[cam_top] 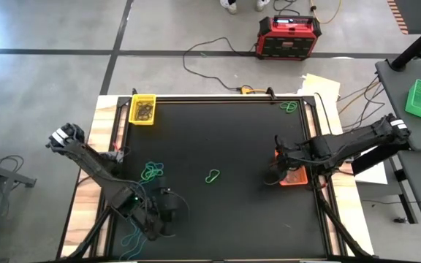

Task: Sort rubber bands into baskets
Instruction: Put the blue rubber band into the orange bin

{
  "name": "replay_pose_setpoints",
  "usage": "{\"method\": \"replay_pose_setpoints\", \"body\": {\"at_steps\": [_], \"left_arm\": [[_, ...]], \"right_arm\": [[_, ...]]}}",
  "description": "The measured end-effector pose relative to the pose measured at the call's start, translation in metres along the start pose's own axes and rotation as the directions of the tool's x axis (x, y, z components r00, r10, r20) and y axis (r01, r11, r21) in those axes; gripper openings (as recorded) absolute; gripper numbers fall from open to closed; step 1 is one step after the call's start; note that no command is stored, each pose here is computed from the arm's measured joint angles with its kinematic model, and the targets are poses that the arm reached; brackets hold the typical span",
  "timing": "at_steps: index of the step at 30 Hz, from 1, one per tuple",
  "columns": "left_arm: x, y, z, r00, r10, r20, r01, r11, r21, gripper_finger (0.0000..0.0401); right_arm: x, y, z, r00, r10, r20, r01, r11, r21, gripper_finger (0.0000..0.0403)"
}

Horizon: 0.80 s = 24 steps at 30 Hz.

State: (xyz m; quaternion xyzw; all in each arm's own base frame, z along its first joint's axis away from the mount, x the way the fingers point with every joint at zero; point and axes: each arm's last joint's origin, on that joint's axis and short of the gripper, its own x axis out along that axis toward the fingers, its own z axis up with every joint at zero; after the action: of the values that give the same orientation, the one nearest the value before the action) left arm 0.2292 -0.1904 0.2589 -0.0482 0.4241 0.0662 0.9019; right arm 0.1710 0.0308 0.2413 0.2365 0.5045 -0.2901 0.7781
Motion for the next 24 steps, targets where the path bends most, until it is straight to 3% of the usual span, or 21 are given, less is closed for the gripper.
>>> {"method": "replay_pose_setpoints", "body": {"at_steps": [6, 13, 17, 24], "left_arm": [[-0.022, -0.022, -0.016, 0.974, -0.169, -0.148, 0.127, 0.958, -0.257, 0.0152], [-0.029, -0.057, -0.063, 0.952, -0.198, -0.232, 0.08, 0.897, -0.435, 0.0152], [-0.016, -0.075, -0.091, 0.94, -0.156, -0.304, 0.008, 0.899, -0.437, 0.015], [0.019, -0.094, -0.124, 0.907, -0.048, -0.419, -0.121, 0.922, -0.367, 0.0119]], "right_arm": [[-0.026, 0.02, 0.015, 0.974, 0.108, 0.199, -0.08, 0.986, -0.144, 0.0164], [-0.034, 0.039, 0.011, 0.958, 0.177, 0.224, -0.118, 0.96, -0.253, 0.0164], [-0.027, 0.054, 0.002, 0.961, 0.171, 0.217, -0.102, 0.949, -0.297, 0.0162], [-0.034, 0.101, -0.009, 0.943, 0.25, 0.22, -0.151, 0.91, -0.386, 0.0164]]}}
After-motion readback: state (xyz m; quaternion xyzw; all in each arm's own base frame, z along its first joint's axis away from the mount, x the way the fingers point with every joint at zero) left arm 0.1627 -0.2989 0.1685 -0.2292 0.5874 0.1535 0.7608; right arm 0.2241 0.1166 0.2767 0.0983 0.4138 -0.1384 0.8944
